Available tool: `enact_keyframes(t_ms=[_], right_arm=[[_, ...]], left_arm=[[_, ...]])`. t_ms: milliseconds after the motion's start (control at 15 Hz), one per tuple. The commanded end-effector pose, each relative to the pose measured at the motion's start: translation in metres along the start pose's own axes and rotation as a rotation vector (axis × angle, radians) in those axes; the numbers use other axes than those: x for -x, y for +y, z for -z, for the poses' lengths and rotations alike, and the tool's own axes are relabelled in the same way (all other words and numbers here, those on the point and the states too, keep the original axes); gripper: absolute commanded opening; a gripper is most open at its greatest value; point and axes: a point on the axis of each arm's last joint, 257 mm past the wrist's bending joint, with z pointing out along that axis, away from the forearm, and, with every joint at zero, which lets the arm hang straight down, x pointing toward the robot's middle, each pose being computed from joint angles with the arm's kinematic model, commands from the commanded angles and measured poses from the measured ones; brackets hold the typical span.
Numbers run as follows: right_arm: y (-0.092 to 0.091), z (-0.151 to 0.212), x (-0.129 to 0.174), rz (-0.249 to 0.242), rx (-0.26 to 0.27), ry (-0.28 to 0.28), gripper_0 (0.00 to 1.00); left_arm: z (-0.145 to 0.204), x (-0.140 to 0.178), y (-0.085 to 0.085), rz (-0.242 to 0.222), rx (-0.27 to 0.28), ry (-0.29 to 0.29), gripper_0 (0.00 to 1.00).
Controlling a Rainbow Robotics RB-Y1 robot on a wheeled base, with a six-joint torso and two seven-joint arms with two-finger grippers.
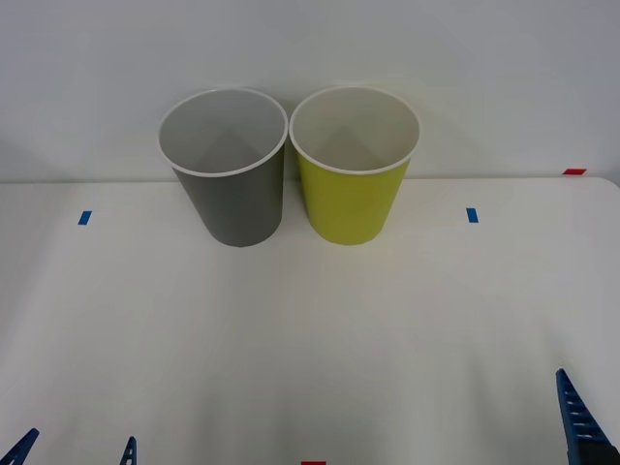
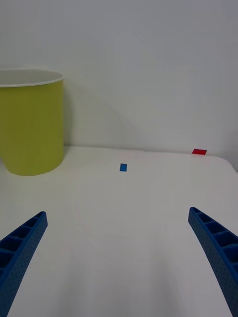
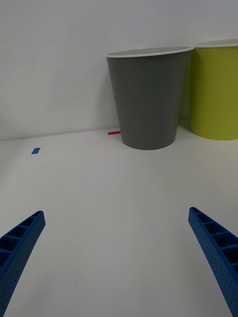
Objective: Put cans in the gray bin and PET bottles in the light green bin.
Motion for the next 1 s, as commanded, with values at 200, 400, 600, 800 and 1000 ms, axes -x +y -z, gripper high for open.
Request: enact_keyframes(t_ms=[200,400,600,800,1000], right_arm=[[-0.001,0.039,-0.022,0.010,-0.025,-0.044,0.92],[0.007,0.052,-0.056,-0.030,-0.020,0.018,0.90],[0.021,0.051,-0.077,-0.087,-0.017,0.037,0.90],[0.028,0.044,-0.074,-0.096,-0.008,0.015,0.89],[0.030,0.037,-0.075,-0.101,0.007,0.002,0.90]], left_arm=[[0.000,0.000,0.000,0.000,0.000,0.000,1.00],[0.000,0.000,0.000,0.000,0.000,0.000,1.00],[0.000,0.000,0.000,0.000,0.000,0.000,1.00],[0.000,0.000,0.000,0.000,0.000,0.000,1.00],[0.000,0.000,0.000,0.000,0.000,0.000,1.00]])
